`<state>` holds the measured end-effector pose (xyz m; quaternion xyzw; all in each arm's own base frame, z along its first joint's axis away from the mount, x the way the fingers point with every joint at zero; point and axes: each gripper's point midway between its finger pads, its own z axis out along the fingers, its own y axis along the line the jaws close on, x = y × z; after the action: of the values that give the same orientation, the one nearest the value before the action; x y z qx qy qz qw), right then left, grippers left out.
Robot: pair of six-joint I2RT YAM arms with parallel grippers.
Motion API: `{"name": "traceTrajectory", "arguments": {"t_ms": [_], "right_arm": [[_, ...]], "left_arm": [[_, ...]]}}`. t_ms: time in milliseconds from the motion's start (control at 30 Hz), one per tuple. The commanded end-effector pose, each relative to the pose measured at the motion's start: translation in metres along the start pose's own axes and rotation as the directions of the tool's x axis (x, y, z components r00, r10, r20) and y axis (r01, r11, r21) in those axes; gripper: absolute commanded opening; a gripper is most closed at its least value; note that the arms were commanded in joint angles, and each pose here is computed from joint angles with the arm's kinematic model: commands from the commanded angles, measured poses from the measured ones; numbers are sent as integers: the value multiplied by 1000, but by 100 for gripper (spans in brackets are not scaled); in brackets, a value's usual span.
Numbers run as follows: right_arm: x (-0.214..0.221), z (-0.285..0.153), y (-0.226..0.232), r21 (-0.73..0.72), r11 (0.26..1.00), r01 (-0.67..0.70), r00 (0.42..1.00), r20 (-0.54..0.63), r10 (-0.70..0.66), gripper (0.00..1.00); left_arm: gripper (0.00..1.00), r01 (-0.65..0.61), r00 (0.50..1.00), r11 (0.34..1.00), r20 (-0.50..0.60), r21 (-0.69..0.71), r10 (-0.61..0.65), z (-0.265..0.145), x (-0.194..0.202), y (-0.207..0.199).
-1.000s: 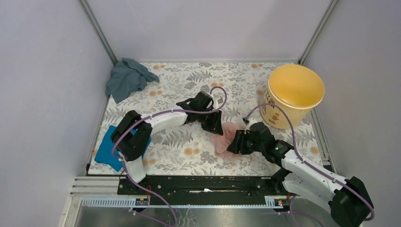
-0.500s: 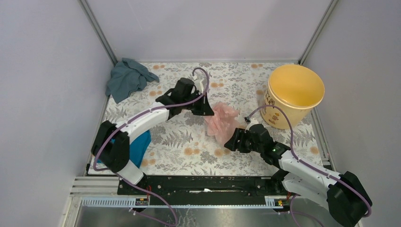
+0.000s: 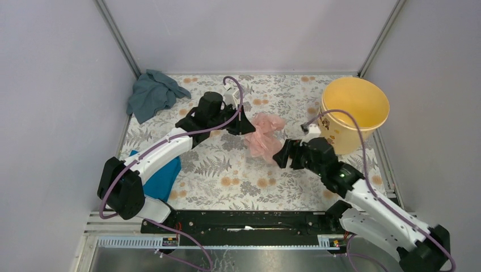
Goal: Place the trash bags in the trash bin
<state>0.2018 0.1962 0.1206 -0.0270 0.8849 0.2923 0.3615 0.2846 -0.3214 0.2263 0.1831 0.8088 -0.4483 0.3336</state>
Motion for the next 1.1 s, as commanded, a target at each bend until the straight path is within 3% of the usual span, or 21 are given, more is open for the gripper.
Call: {"name": "traceTrajectory", "arguments": {"t_ms": [0, 167, 333, 467, 700, 733, 767, 833, 867, 900, 967, 1000, 1067], "right_arm": [[-72, -53, -12, 179, 976, 125, 956, 242, -167, 86], [-112, -73, -3, 220, 954, 202, 894, 357, -272, 97], [-123, -56, -6, 303, 889, 344, 874, 242, -421, 100], [-108, -27, 7, 205, 869, 449, 872, 113, -477, 99], [-133, -26, 7, 267, 889, 372, 869, 238, -435, 99], [-135, -27, 9, 261, 892, 368, 862, 264, -433, 96], [-135, -29, 12, 241, 896, 373, 854, 288, -434, 86], [-131, -30, 30, 137, 894, 427, 826, 342, -448, 52], [-125, -32, 45, 49, 884, 465, 808, 385, -446, 49], [-119, -36, 62, -45, 861, 507, 788, 430, -441, 51], [-109, -47, 79, -142, 820, 555, 763, 479, -434, 71], [-111, -49, 75, -126, 832, 541, 763, 489, -422, 85], [-116, -51, 61, -58, 862, 504, 764, 496, -413, 91]], "left_arm": [[0, -83, 996, 997, 40, 10, 82, -9, -20, -12], [0, -109, 994, 990, 26, 87, 107, -9, -17, -24], [0, -114, 992, 972, -25, 206, 122, -8, -8, -41], [0, -118, 991, 966, -36, 232, 130, -8, -5, -46], [0, -144, 986, 948, -42, 285, 162, -11, 0, -60], [0, -147, 984, 941, -48, 304, 169, -11, 2, -65], [0, -147, 983, 935, -54, 321, 174, -12, 3, -69], [0, -157, 980, 921, -63, 357, 191, -14, 7, -77], [0, -164, 977, 912, -66, 376, 203, -15, 10, -82], [0, -176, 974, 902, -65, 395, 219, -18, 12, -87], [0, -217, 964, 882, -47, 418, 260, -22, 14, -97], [0, -234, 960, 874, -39, 425, 276, -24, 16, -101], [0, -260, 953, 863, -26, 434, 301, -27, 18, -107]]}}
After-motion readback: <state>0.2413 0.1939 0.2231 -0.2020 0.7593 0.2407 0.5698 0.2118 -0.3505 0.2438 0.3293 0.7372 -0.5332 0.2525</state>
